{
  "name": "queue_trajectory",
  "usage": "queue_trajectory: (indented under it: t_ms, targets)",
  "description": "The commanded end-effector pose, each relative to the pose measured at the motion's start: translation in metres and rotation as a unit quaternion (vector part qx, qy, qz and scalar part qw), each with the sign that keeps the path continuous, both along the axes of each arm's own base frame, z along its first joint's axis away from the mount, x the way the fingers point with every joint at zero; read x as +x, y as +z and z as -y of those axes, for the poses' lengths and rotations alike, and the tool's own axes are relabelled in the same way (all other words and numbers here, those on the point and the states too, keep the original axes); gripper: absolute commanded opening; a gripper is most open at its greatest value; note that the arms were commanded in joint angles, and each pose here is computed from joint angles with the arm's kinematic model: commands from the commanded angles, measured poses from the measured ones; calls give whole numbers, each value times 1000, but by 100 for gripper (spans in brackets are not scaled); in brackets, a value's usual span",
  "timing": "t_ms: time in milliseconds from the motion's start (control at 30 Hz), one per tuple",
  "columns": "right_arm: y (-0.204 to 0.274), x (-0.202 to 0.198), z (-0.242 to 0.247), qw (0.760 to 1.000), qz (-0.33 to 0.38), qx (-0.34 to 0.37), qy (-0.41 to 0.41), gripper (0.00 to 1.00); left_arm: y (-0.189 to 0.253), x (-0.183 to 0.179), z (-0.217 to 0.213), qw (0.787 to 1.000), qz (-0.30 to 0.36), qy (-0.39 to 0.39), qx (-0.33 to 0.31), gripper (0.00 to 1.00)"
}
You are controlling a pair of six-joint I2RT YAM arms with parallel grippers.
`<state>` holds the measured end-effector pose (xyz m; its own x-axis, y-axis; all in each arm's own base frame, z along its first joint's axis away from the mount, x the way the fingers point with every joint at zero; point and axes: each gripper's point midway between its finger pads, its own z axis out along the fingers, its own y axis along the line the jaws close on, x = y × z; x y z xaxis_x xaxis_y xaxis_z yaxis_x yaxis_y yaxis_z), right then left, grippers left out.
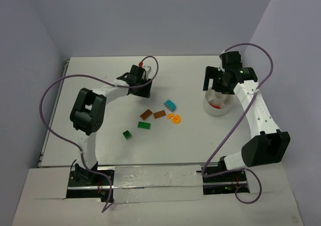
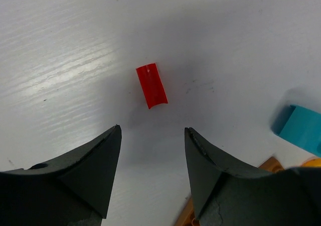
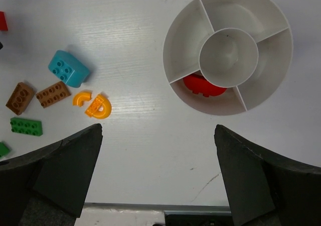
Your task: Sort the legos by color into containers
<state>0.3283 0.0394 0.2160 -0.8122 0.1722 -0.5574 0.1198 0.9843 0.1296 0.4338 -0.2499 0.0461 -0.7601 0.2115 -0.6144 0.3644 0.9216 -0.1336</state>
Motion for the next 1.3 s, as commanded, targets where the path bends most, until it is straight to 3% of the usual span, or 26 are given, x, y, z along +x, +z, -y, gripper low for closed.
queue_trajectory:
  t_ms: [0,667,900,1067,1267]
  targets:
    - [4,8,1,1000,20,0,5,100,11,17,15,1000,20,9,-20,63]
    - [-2,10,-2,1000,16,5,17,100,-25,30,18,997,19,44,66,36]
    - [-2,9,-6,1000,15,11,24,100,-32,33,16,996,12,52,77,36]
    - [-2,9,-6,999,16,12,26,100,-36,30,19,996,0,49,72,52]
    - [-4,10,-8,999,12,15,28,100,-39,31,17,996,-8,57,72,51]
